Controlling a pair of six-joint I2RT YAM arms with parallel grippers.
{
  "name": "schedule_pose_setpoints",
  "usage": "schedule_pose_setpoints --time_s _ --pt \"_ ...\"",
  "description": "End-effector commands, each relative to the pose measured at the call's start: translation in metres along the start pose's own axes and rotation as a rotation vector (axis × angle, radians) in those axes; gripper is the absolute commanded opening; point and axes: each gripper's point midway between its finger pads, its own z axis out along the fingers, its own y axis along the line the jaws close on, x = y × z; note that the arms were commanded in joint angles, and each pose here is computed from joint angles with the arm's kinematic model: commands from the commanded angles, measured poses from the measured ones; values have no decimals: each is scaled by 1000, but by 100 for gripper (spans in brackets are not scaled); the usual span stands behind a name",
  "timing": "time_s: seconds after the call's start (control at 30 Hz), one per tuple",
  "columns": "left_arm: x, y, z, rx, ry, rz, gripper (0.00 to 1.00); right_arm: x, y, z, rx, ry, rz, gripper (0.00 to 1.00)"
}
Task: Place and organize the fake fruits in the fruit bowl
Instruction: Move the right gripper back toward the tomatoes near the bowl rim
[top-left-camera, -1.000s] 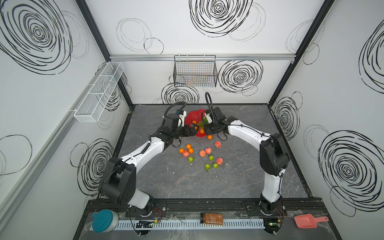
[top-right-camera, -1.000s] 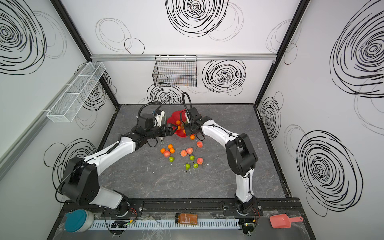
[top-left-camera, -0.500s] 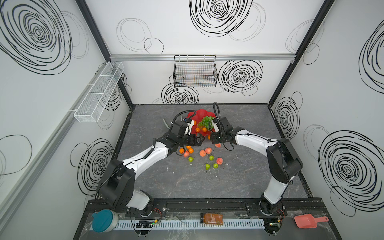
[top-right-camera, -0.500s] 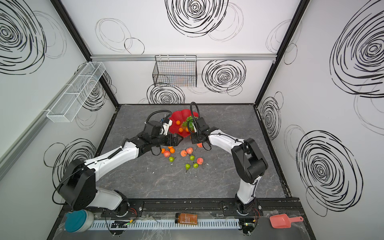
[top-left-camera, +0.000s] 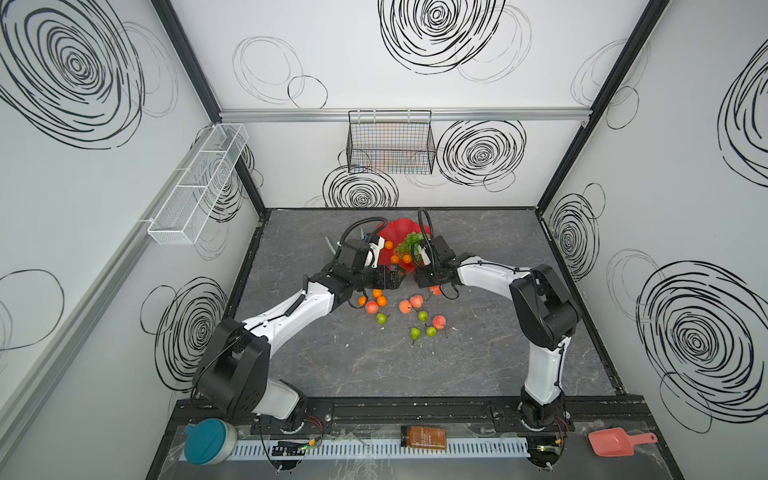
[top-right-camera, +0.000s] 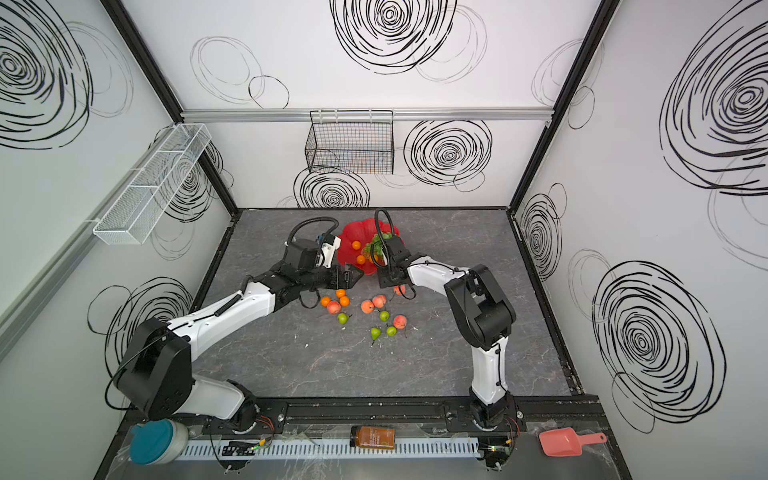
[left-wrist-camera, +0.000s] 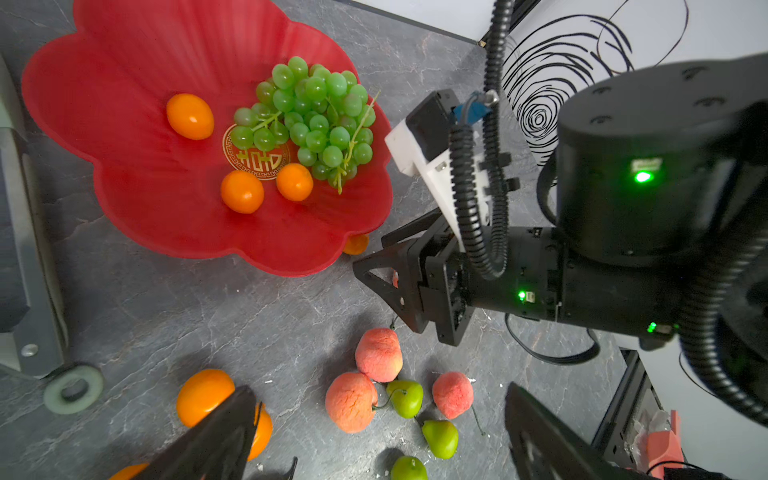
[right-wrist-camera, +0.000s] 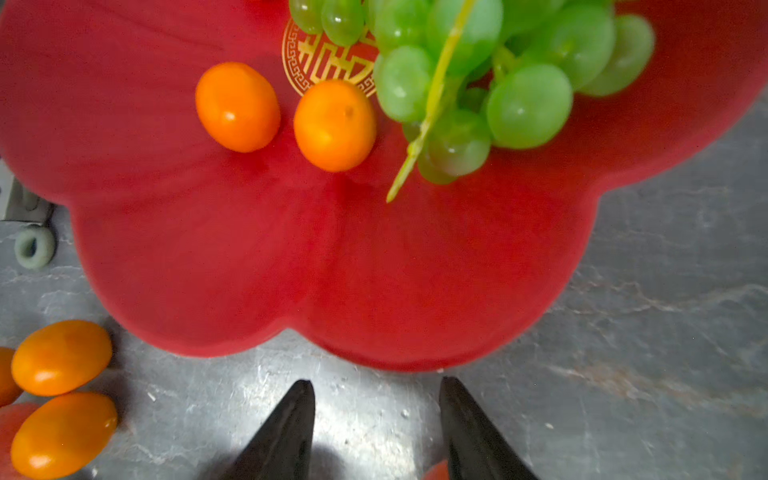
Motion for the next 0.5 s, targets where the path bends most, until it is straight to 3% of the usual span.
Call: schedule_pose_setpoints --time_s 0.0,0.47 --pt "-12 -5 -4 40 -41 3 96 -14 1 6 -5 -22 16 53" --pt "-18 1 -7 48 -57 -21 96 -17 -4 24 27 12 5 52"
